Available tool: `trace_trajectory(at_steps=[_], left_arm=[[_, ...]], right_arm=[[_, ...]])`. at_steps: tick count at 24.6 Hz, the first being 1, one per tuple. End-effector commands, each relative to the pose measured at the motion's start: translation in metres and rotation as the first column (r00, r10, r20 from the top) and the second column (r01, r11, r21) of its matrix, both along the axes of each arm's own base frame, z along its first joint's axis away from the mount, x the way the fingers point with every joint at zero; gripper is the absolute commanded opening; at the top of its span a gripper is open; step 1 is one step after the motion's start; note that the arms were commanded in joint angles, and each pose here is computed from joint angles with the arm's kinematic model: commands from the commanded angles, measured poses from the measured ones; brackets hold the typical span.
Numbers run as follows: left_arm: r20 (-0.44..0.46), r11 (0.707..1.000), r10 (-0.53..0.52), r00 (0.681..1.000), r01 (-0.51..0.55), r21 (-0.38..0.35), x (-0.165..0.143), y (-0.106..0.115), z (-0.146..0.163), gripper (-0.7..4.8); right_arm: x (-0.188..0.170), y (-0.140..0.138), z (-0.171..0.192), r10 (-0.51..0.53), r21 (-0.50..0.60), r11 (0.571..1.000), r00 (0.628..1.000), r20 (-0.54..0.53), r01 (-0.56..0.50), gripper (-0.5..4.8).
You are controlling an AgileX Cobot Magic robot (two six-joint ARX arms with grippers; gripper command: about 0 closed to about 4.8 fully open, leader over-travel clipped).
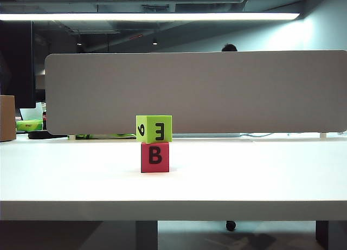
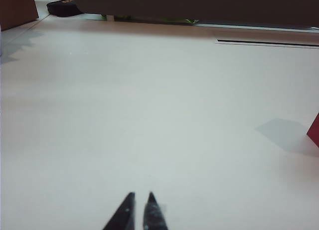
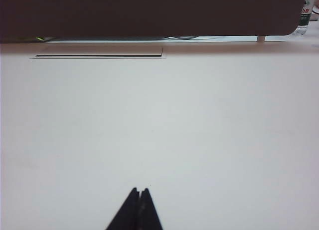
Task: Stack the letter block on the right onto the letter block on the left.
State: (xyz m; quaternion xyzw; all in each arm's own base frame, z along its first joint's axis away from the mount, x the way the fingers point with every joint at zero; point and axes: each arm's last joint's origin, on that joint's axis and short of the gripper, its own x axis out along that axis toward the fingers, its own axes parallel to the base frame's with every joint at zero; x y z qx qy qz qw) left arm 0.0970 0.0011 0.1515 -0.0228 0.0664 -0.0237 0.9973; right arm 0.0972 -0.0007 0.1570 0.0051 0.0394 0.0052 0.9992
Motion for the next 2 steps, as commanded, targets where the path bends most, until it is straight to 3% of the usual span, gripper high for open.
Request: trace_trajectory(at_steps=[1, 2], left_arm=[[0.015, 1.0, -0.004, 1.0, 0.004, 0.001, -0.0001, -0.0001, 0.0027, 0.26], [0.015, 1.0, -0.004, 1.0, 0.004, 0.001, -0.0001, -0.0001, 0.0027, 0.26]], right_arm=[[0.0001, -0.0003, -0.0001, -0.006, -0.003, 1.0, 1.0, 0.007, 0.006, -0.06], [0.0001, -0.0003, -0.0001, -0.006, -0.003, 1.0, 1.0, 0.007, 0.006, -0.06]])
